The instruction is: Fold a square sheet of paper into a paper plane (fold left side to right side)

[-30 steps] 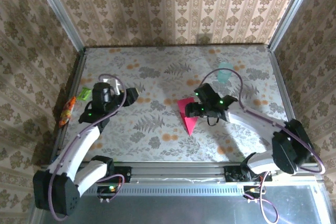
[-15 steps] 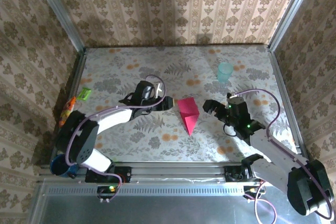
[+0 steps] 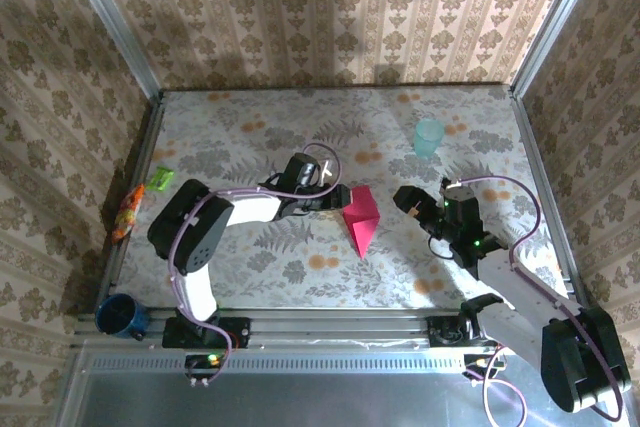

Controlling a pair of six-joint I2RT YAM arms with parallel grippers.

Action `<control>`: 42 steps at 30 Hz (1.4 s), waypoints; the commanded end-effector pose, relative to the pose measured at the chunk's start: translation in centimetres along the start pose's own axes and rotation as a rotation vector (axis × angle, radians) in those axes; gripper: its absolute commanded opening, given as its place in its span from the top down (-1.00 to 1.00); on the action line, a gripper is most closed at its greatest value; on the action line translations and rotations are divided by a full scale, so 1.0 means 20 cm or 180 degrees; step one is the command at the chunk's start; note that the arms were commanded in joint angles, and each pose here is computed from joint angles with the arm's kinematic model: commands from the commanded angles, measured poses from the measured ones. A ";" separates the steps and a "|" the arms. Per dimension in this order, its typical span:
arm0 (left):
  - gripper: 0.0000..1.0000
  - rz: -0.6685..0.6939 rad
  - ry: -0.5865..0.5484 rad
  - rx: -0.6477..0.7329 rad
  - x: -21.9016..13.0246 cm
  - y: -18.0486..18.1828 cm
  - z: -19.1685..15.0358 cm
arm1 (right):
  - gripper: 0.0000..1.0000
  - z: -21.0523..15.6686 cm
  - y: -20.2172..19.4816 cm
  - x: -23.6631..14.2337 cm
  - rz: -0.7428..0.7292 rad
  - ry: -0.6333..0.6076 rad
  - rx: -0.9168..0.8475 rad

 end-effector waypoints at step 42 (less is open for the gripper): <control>1.00 -0.1633 -0.0593 0.0697 -0.68 -0.09 0.07 | -0.80 -0.32 0.50 0.33 0.1618 0.1969 -0.1134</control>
Point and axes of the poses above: each hand's point on the last joint's axis, 136 mm out from that joint toward the fingers, its own x axis out along the fingers, its own y axis along the line the jaws close on, z = x × y, the point moved 8 cm from there along -x, back along the fingers, and after that the axes turned 14 degrees about x, right-handed, at the moved point
